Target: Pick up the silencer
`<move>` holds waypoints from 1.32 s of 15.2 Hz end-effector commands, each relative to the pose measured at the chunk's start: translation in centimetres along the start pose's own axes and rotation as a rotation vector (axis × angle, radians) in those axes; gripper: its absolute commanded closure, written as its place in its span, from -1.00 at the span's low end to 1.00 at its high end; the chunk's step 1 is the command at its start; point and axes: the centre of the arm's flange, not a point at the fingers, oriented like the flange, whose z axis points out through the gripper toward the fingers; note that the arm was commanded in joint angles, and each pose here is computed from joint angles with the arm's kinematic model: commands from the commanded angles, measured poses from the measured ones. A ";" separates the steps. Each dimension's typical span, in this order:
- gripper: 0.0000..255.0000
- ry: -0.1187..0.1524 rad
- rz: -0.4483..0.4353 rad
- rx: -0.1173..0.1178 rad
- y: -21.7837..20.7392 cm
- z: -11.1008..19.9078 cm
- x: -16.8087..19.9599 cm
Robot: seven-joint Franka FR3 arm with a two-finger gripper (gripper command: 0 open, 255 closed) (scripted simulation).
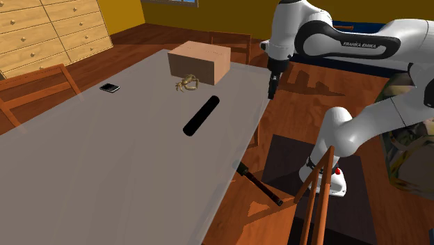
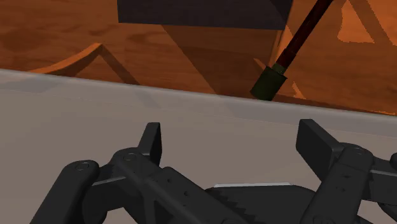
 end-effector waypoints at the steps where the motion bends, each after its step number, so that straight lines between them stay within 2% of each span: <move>1: -1.00 0.000 0.000 0.000 0.0 0.0 0.0; 10: -1.00 0.019 -0.439 0.039 1.2 3.2 11.2; 20: -1.00 0.041 -0.927 0.083 -3.2 6.4 22.9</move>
